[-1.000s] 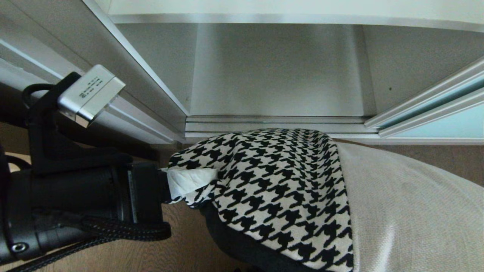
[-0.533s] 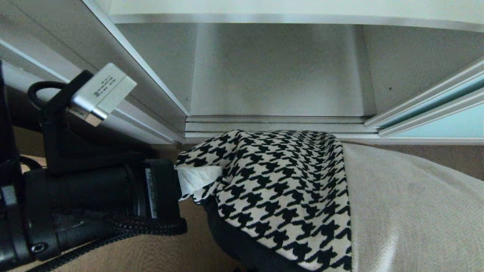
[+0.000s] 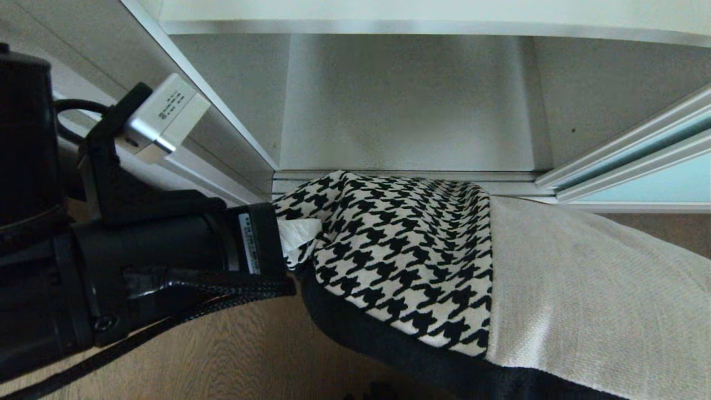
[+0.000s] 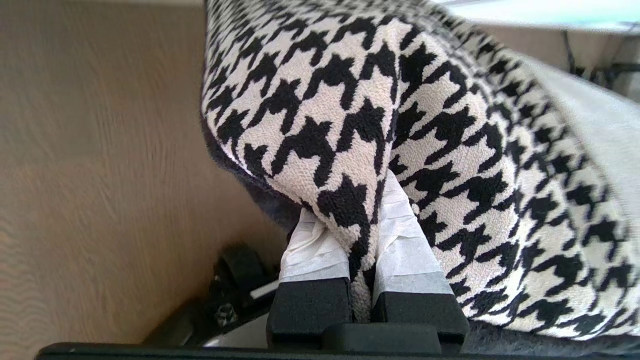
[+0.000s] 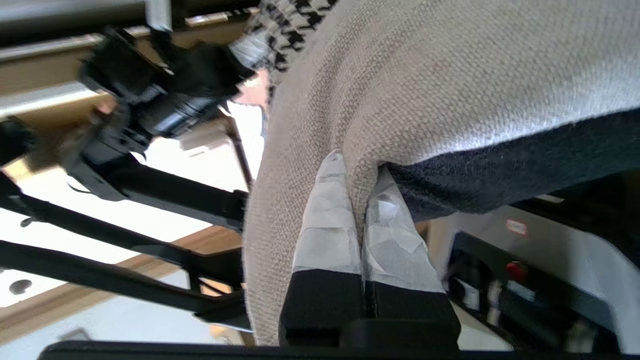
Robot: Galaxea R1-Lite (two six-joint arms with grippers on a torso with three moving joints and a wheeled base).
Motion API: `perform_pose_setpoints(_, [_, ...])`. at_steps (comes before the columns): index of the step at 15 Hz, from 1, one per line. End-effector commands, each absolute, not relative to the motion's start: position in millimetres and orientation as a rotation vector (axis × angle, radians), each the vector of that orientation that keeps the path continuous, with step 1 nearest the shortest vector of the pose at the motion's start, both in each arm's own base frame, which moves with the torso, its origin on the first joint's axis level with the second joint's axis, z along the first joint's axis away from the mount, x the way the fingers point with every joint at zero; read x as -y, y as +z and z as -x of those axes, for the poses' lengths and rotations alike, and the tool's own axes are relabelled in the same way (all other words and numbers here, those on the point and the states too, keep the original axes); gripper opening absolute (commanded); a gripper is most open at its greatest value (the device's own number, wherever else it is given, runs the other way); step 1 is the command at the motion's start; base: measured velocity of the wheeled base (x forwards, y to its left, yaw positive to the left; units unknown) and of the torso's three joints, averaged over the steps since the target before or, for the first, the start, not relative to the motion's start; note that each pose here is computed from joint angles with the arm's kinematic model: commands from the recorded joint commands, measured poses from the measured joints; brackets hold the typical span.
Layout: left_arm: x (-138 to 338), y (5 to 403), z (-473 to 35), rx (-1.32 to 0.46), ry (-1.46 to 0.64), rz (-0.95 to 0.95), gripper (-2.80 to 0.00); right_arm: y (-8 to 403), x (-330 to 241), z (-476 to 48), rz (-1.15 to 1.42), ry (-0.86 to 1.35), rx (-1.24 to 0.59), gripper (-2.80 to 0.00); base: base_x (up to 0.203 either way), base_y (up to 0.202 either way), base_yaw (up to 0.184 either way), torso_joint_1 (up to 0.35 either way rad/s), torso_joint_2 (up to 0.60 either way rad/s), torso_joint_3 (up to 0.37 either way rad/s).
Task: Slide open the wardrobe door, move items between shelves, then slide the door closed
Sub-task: Place the pillow on the higher shelf
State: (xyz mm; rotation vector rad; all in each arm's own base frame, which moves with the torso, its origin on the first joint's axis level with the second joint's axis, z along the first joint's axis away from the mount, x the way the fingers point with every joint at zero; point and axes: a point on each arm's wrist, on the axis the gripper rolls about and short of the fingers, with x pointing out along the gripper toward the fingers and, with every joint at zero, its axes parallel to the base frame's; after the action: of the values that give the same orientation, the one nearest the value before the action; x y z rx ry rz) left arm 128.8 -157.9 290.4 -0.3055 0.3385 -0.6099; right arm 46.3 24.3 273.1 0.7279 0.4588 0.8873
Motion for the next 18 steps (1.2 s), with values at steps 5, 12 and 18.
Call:
perform_pose_setpoints(5, [158.9, 297.5, -126.3, -0.355, -0.613, 0.297, -2.80, 279.3, -26.2, -55.0, -0.518, 0.861, -0.529, -2.80, 0.000, 0.000, 0.000, 0.000, 0.00, 0.000])
perform_pose_setpoints(12, [165.7, 295.4, -133.6, -0.400, -0.516, 0.236, -2.80, 286.6, -43.9, -61.1, -0.330, 0.841, -0.545, -2.80, 0.000, 0.000, 0.000, 0.000, 0.00, 0.000])
perform_pose_setpoints(18, [173.0, 293.7, -140.9, -0.366, -0.453, 0.244, -2.80, 294.0, -52.1, -66.5, -0.344, 0.824, -0.559, -2.80, 0.000, 0.000, 0.000, 0.000, 0.00, 0.000])
